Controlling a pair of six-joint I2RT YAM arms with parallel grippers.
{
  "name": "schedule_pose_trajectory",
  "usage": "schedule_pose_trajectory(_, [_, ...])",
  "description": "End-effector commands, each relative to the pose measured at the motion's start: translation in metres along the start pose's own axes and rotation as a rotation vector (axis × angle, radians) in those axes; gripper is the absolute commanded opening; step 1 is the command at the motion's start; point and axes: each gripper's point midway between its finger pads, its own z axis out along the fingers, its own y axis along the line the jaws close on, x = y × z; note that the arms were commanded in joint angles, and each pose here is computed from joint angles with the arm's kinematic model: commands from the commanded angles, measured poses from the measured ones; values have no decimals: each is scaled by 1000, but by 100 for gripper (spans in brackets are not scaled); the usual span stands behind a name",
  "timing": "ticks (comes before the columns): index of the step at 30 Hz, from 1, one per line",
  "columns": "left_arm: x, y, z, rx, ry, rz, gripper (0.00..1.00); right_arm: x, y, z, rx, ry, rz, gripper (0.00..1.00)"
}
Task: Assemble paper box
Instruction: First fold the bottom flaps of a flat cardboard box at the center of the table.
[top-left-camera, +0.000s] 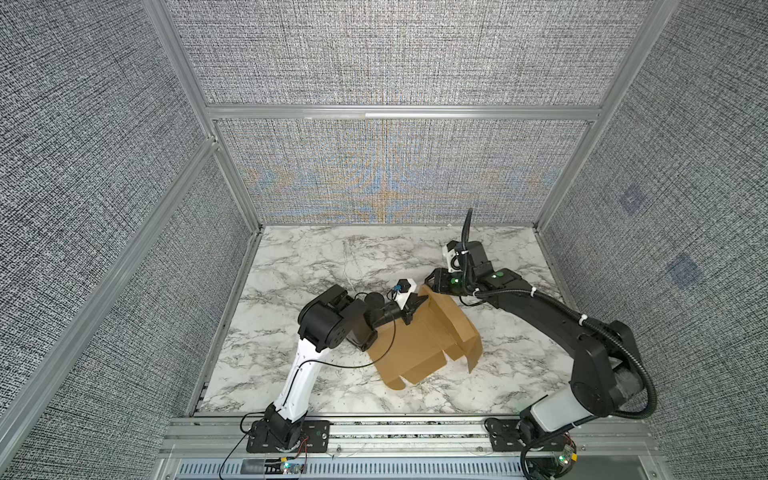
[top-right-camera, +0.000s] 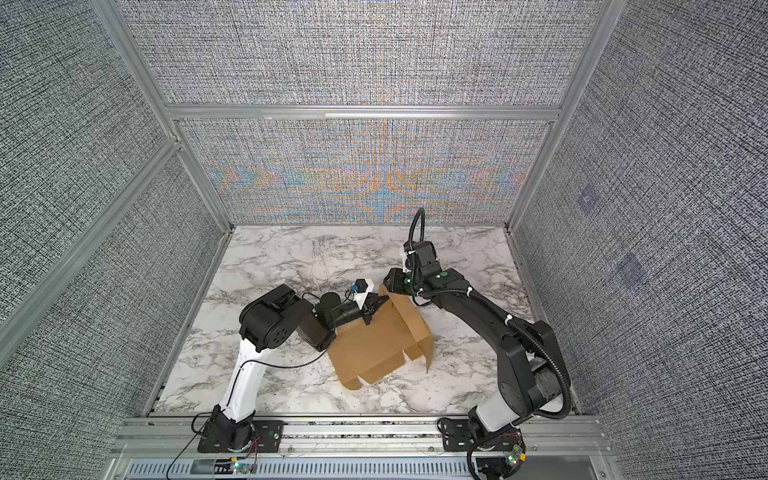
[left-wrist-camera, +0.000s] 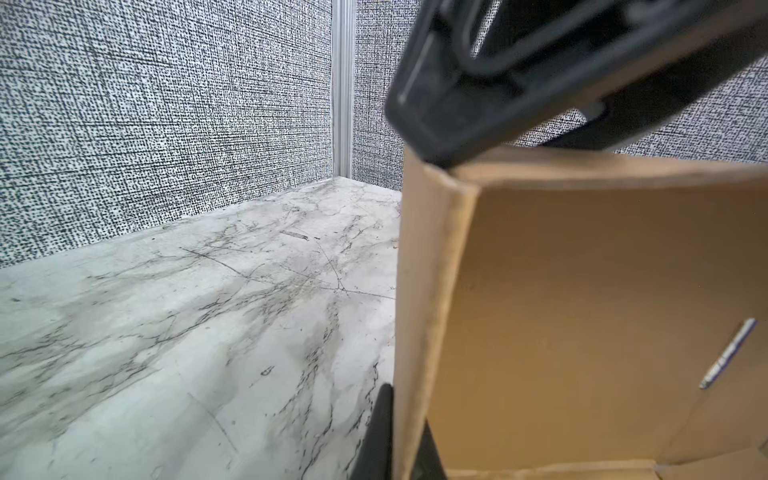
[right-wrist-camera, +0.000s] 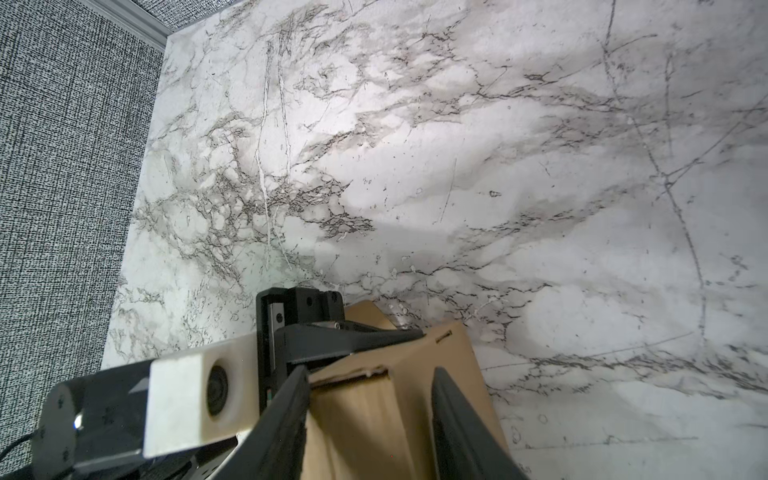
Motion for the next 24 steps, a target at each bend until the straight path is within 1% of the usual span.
schedule_pose_trajectory(1, [-4, 1, 0, -14, -19, 0, 0, 5, -4, 0, 14, 9, 22, 49])
schedule_pose_trajectory(6, [-6, -5, 2, 3, -34, 14, 0, 7, -3, 0, 9, 11, 26, 48])
schedule_pose_trajectory(10, [-7, -8, 1, 1, -38, 30, 0, 4, 2, -7, -11, -4, 37, 49])
schedule_pose_trajectory(13, [-3, -9, 2, -7, -34, 43, 7, 2, 4, -12, -15, -12, 41, 49])
schedule_pose_trajectory(16, [-2, -8, 2, -28, -23, 55, 10, 6, 2, -12, -15, -9, 61, 49])
schedule_pose_trajectory(19, [-1, -9, 5, -32, -22, 64, 21, 9, 2, -10, -25, -6, 73, 49])
schedule_pose_trajectory(21, [0, -8, 6, -39, -23, 61, 24, 10, 1, -11, -22, -11, 81, 49])
schedule_pose_trajectory(24, [-2, -12, 9, -29, -30, 65, 24, 11, 0, -12, -26, -18, 94, 49])
